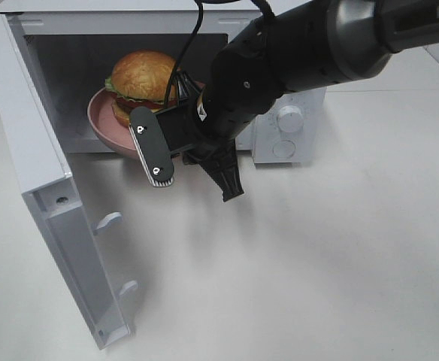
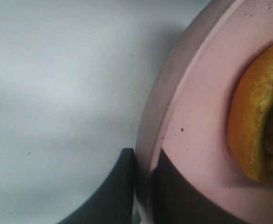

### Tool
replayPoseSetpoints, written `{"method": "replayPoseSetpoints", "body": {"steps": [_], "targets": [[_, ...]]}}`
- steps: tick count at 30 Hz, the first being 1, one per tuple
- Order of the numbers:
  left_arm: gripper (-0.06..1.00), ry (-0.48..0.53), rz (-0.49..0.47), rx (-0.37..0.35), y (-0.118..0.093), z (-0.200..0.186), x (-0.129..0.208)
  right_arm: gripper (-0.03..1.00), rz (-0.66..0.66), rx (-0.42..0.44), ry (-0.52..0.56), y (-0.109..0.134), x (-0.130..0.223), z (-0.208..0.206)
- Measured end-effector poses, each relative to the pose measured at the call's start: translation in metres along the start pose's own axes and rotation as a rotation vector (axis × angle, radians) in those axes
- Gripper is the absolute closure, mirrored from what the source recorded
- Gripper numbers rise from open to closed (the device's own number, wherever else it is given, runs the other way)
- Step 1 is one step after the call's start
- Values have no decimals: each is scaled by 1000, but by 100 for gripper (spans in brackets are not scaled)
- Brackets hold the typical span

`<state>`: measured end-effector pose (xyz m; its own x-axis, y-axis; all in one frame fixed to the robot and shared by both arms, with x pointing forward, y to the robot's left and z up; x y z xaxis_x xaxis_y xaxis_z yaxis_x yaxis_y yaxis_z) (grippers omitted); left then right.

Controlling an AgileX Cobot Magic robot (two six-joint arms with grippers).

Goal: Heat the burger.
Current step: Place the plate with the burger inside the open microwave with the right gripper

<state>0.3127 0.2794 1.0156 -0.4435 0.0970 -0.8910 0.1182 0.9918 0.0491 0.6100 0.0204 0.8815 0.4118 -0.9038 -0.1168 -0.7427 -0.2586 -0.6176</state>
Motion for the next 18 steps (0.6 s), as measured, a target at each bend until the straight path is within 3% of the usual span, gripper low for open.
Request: {"method": "replayPoseSetpoints", "body": {"steps": [18], "targets": [[4, 0, 0, 0, 0, 0, 0, 92, 39, 52, 20, -30, -6, 24]]}}
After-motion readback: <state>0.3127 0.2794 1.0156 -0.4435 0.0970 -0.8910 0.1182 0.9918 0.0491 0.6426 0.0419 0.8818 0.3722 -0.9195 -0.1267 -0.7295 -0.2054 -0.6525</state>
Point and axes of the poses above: a point on each arm's last joint axis where the gripper is mounted, z pointing out along that axis toward the gripper, y along the wrist's bending axis when the last joint is at zero, x = y × z, the point moved 9 cm from there along z, pointing out along that axis toward the gripper, and after that the axes turned 9 degrees about z, right-handed, at the moved point
